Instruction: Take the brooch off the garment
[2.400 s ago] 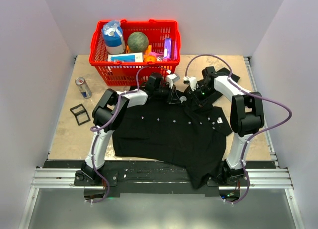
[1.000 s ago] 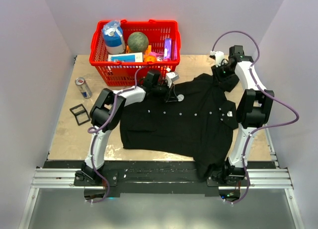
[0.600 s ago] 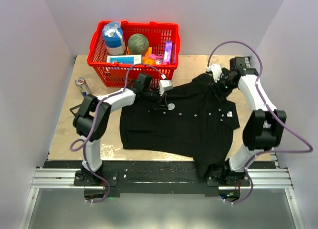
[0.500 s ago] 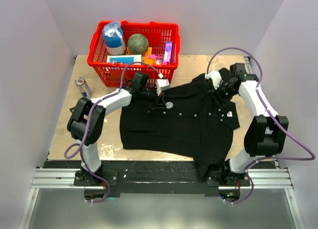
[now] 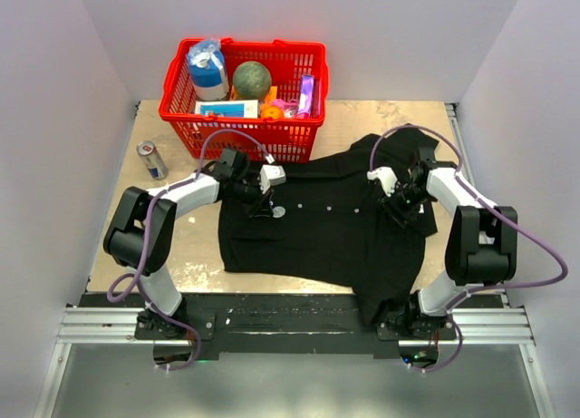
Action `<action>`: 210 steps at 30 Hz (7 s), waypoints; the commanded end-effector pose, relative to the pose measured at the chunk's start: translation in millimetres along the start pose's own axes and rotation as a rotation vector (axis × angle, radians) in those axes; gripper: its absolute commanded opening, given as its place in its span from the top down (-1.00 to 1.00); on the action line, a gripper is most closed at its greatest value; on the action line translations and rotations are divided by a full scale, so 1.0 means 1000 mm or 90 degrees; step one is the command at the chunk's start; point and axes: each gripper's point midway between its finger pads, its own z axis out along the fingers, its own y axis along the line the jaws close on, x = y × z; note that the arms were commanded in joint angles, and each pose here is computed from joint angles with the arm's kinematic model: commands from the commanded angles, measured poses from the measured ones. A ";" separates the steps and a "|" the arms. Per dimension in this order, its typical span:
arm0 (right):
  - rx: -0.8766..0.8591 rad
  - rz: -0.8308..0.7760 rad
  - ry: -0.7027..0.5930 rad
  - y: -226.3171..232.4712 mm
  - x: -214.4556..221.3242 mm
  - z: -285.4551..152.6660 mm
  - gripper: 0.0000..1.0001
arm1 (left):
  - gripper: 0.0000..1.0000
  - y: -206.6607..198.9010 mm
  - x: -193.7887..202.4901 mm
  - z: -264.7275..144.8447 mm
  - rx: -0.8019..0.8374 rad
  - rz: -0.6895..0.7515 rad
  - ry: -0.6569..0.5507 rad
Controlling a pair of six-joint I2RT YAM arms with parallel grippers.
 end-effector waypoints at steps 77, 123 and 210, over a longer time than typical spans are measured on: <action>-0.122 -0.397 -0.478 0.134 -0.313 -0.127 -0.18 | 1.00 -0.018 -0.212 -0.093 0.067 0.149 -0.284; -0.078 -0.289 -0.464 0.110 -0.328 -0.102 0.19 | 1.00 -0.028 -0.217 -0.093 0.061 0.185 -0.279; -0.161 -0.053 -0.565 0.087 -0.365 -0.120 -0.05 | 1.00 -0.032 -0.224 -0.078 0.058 0.239 -0.258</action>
